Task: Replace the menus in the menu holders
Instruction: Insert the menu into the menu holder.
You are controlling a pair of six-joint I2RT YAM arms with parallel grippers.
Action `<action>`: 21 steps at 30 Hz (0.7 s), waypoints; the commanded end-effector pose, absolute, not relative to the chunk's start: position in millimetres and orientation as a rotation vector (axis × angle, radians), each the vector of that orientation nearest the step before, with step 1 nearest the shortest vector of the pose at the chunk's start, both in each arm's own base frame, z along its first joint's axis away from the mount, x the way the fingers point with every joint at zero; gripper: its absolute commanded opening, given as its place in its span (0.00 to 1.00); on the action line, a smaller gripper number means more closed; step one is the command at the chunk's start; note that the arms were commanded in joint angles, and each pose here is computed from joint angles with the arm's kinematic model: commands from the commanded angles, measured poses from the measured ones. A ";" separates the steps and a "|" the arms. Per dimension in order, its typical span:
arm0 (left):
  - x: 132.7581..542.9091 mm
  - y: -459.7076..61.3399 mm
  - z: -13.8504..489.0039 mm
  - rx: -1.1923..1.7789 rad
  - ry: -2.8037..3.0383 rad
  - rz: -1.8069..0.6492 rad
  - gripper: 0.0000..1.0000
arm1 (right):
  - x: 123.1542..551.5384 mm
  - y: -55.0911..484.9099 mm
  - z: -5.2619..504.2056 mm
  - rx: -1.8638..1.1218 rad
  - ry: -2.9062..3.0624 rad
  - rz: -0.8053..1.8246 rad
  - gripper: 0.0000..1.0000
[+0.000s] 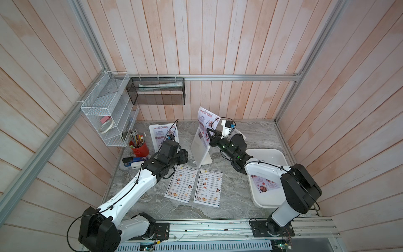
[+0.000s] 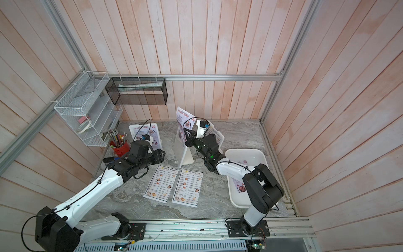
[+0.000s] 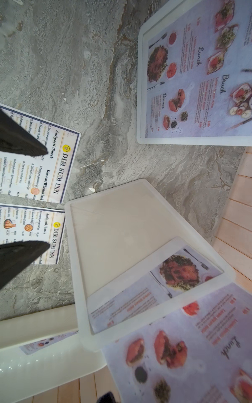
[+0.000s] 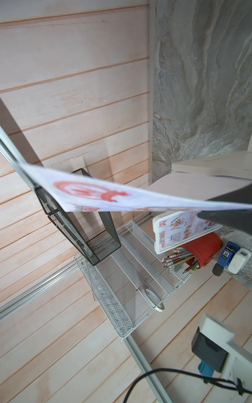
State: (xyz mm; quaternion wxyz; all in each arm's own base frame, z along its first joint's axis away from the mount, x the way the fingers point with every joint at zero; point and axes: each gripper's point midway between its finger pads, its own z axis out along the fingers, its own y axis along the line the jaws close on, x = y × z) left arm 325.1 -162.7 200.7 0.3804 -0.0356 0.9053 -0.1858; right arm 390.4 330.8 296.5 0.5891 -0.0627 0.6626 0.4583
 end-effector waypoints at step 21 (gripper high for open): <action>324.9 -167.0 197.2 -0.088 2.301 -0.504 0.64 | 373.3 325.1 308.3 -0.044 1.455 1.159 0.05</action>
